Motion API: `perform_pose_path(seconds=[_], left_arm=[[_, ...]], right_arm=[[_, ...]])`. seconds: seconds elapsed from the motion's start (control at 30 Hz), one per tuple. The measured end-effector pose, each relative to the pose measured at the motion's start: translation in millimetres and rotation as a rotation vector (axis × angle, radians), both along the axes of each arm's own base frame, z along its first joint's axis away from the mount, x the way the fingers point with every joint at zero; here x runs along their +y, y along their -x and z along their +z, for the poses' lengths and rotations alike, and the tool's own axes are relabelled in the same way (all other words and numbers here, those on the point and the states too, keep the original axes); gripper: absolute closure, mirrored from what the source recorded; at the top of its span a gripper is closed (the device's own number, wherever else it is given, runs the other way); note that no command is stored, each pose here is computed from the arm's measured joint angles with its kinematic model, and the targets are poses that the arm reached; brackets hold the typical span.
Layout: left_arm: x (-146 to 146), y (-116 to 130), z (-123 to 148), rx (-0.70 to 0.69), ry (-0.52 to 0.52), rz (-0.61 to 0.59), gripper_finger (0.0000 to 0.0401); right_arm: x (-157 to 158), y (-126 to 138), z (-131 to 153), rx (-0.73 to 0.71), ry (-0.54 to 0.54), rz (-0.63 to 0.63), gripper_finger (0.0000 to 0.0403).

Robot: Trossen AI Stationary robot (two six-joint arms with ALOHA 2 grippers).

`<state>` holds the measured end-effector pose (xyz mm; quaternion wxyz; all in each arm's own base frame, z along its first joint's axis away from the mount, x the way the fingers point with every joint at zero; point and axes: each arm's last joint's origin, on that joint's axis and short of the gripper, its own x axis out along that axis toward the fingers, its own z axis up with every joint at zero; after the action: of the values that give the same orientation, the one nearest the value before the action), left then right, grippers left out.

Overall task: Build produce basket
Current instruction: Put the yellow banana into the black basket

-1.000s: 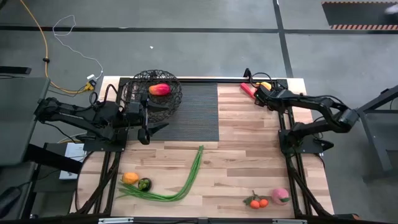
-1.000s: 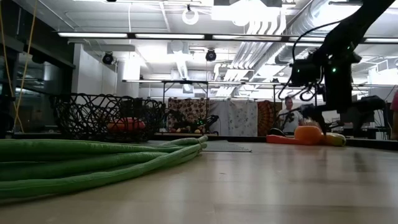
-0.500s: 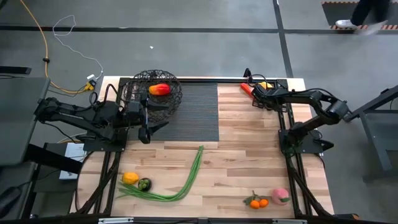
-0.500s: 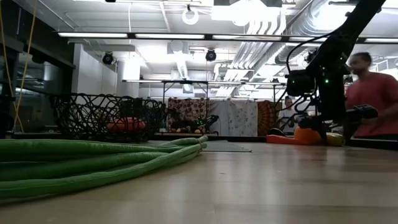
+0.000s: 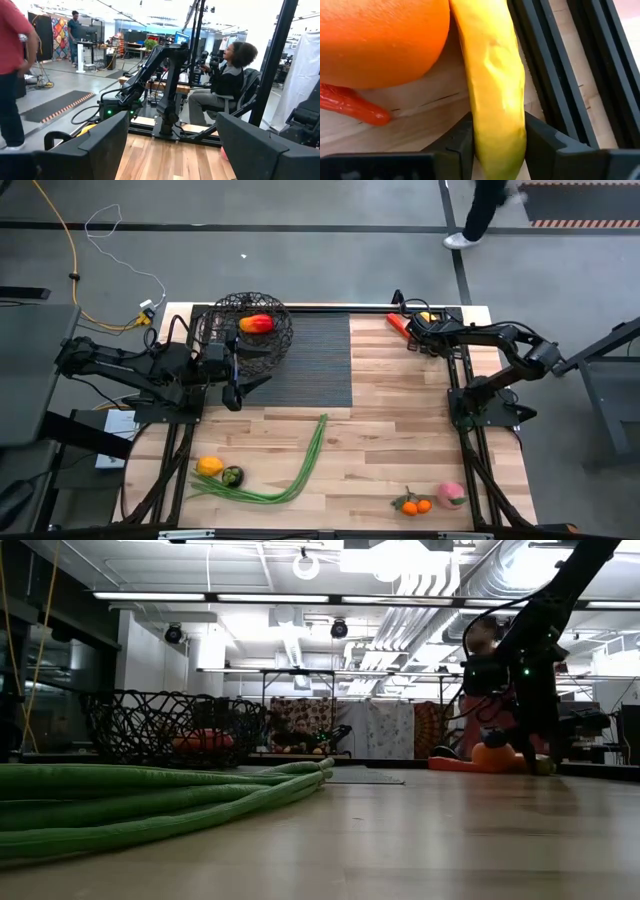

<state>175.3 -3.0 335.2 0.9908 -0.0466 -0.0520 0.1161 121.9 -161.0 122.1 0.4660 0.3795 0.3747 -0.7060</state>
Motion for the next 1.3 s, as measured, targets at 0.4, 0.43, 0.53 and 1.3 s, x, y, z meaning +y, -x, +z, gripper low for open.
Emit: perform_pose_path(seconds=[0.4,0.43,0.53,1.3], left_arm=[[0.0,0.0,0.0,0.000,0.000,0.000,0.0111],[0.0,0.0,0.0,0.000,0.000,0.000,0.0111],[0.0,0.0,0.0,0.000,0.000,0.000,0.0111],[2.9,0.9,0.1,0.000,0.010,0.105,0.0111]], right_arm=[[-0.2,0.6,39.5,0.085,0.056,0.058,0.0281],[-0.1,1.4,48.9,0.094,0.083,0.062,0.0281],[1.3,4.5,80.4,0.094,0.176,0.067,0.0281],[122.6,-87.6,204.0,-0.782,0.641,1.059,0.0281]])
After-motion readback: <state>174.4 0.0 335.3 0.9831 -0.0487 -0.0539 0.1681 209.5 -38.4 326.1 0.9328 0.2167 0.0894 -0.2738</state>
